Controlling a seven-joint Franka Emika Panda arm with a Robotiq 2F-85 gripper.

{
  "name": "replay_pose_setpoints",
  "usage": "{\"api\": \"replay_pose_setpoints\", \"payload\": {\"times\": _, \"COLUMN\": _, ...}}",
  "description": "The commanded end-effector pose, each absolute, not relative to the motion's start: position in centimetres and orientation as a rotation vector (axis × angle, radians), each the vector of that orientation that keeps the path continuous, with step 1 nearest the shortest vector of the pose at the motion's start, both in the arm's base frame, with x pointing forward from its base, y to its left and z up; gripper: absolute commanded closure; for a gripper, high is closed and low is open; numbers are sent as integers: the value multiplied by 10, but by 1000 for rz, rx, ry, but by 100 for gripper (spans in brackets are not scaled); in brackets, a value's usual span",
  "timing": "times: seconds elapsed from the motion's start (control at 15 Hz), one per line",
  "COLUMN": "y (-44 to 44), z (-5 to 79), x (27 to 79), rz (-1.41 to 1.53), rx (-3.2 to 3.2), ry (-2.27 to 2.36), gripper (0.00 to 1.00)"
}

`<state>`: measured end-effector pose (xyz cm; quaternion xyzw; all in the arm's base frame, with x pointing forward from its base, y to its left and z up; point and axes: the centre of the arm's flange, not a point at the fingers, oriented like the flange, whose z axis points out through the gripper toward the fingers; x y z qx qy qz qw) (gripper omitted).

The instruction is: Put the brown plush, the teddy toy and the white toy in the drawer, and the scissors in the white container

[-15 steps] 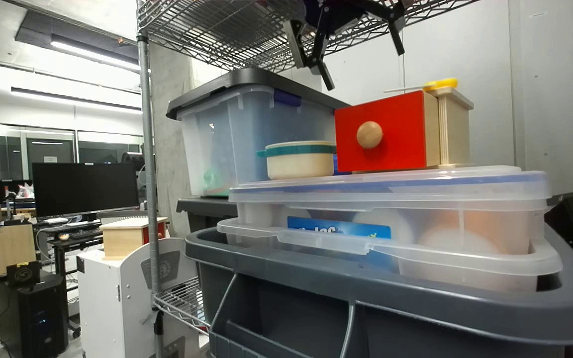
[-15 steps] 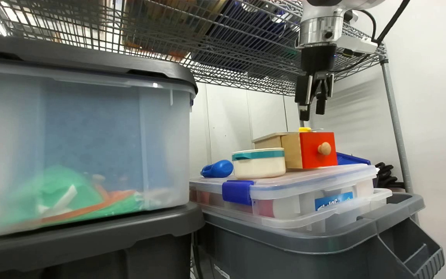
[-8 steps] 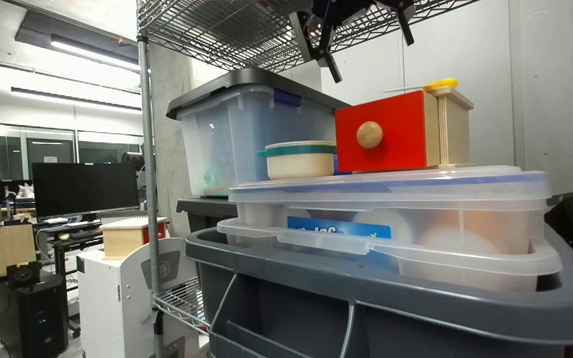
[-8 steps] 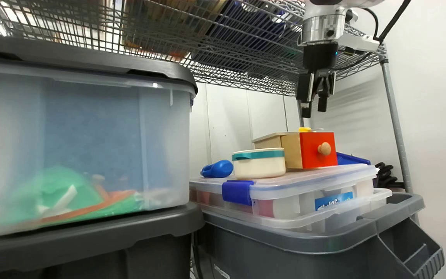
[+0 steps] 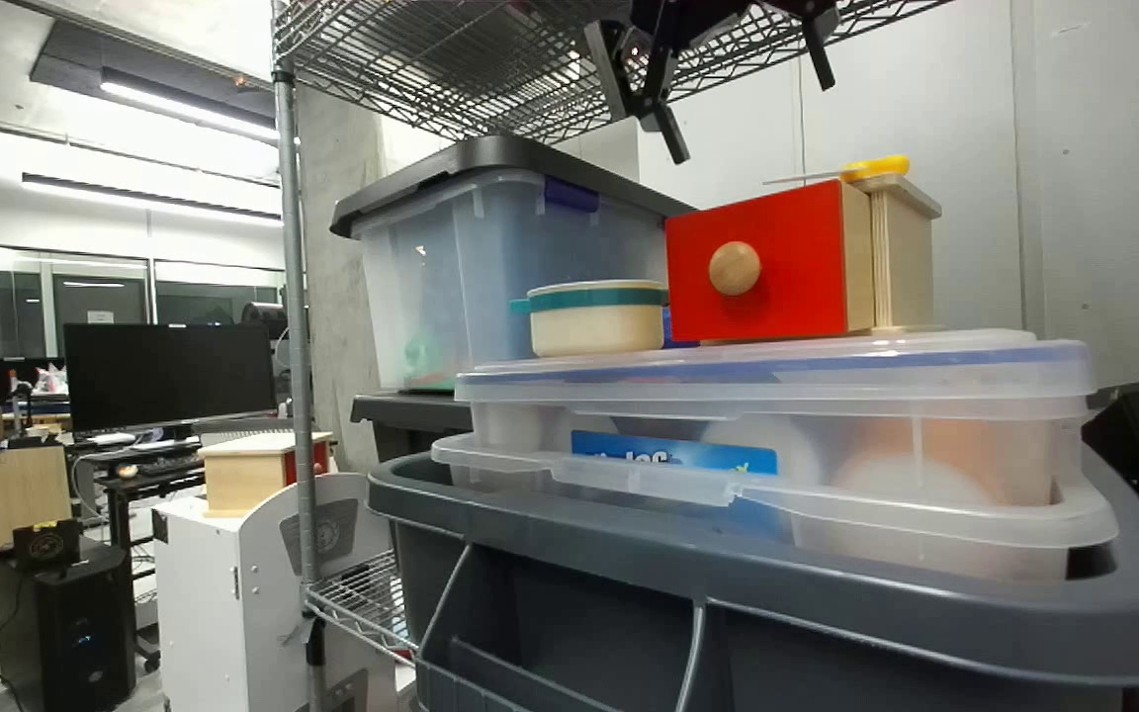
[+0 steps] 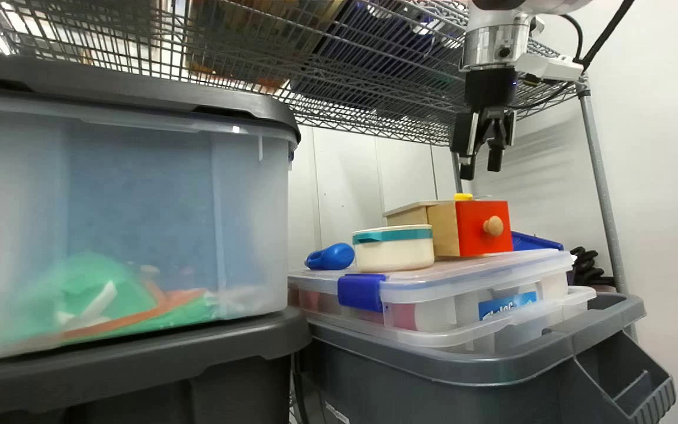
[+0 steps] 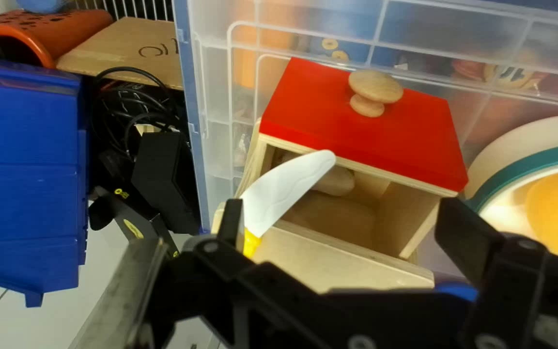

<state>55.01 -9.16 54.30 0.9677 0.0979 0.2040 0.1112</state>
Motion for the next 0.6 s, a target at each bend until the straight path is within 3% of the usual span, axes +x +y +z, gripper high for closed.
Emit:
{"api": "replay_pose_setpoints", "payload": {"times": 0.0, "y": -93, "z": 540, "x": 552, "rz": 647, "rx": 2862, "ry": 218, "gripper": 0}}
{"api": "replay_pose_setpoints", "payload": {"times": 0.53, "y": -104, "z": 536, "x": 559, "rz": 685, "rx": 2853, "ry": 123, "gripper": 0}}
